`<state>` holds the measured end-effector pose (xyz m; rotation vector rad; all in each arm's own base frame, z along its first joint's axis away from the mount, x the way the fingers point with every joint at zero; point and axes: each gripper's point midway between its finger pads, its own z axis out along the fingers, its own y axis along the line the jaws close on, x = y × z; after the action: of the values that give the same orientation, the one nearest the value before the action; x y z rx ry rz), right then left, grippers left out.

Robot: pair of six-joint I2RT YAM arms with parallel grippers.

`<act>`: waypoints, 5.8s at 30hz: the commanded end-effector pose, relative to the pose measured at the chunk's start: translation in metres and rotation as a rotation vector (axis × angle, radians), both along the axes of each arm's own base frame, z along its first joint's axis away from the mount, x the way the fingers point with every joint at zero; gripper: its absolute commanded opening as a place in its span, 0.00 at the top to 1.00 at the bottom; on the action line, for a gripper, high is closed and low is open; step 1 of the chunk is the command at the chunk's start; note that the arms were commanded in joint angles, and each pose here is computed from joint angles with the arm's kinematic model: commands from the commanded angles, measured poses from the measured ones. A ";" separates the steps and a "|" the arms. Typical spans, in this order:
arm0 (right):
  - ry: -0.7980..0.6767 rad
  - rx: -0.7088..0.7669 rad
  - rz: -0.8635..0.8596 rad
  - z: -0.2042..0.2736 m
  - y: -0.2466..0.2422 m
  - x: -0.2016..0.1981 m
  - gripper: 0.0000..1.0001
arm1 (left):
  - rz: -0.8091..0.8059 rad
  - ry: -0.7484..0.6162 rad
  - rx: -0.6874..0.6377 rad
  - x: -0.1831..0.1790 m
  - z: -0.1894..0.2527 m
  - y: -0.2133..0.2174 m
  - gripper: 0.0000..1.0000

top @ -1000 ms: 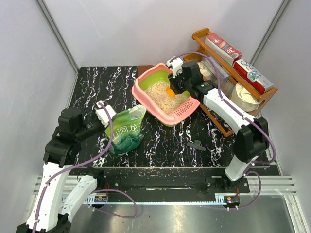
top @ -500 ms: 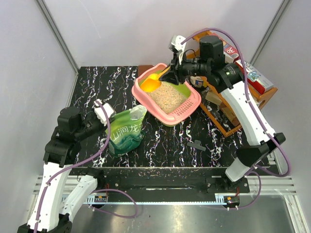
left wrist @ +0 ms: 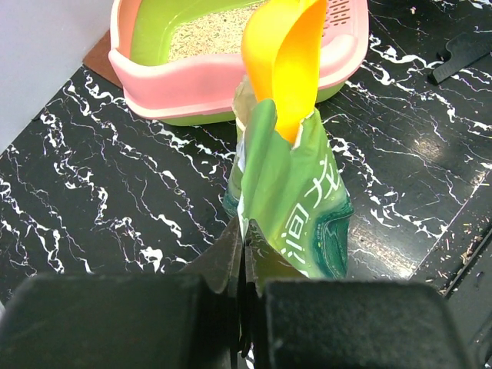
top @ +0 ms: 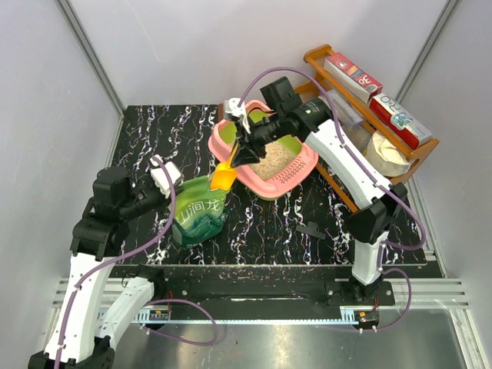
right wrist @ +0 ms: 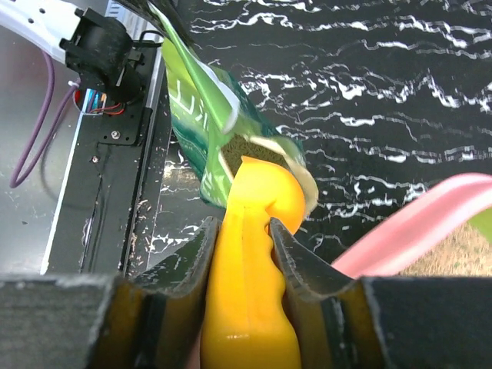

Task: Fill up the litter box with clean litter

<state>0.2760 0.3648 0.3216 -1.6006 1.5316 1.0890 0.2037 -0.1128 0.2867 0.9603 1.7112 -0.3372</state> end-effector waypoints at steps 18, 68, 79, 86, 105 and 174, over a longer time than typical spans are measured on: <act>0.245 -0.146 -0.426 -0.046 0.073 0.024 1.00 | -0.012 -0.146 -0.004 0.015 0.048 -0.001 1.00; 1.043 -0.108 -0.399 -0.138 0.079 0.015 1.00 | -0.011 -0.059 -0.003 0.032 0.032 -0.006 1.00; 1.301 0.212 -0.422 -0.096 0.038 0.078 1.00 | 0.009 -0.007 0.123 0.028 0.012 0.010 1.00; 1.462 0.194 -0.401 -0.080 0.020 0.081 1.00 | 0.019 0.013 0.171 0.028 0.003 0.016 1.00; 1.315 0.287 -0.392 -0.035 -0.013 0.077 1.00 | 0.021 -0.016 0.186 0.031 0.008 0.018 1.00; 1.142 0.559 -1.078 -0.084 -0.117 0.251 1.00 | 0.045 -0.003 0.188 0.039 0.021 0.019 1.00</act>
<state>0.5007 0.2597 0.2428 0.3971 2.0500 1.7495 0.2386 -0.0985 0.2835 1.0899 1.8353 -0.2077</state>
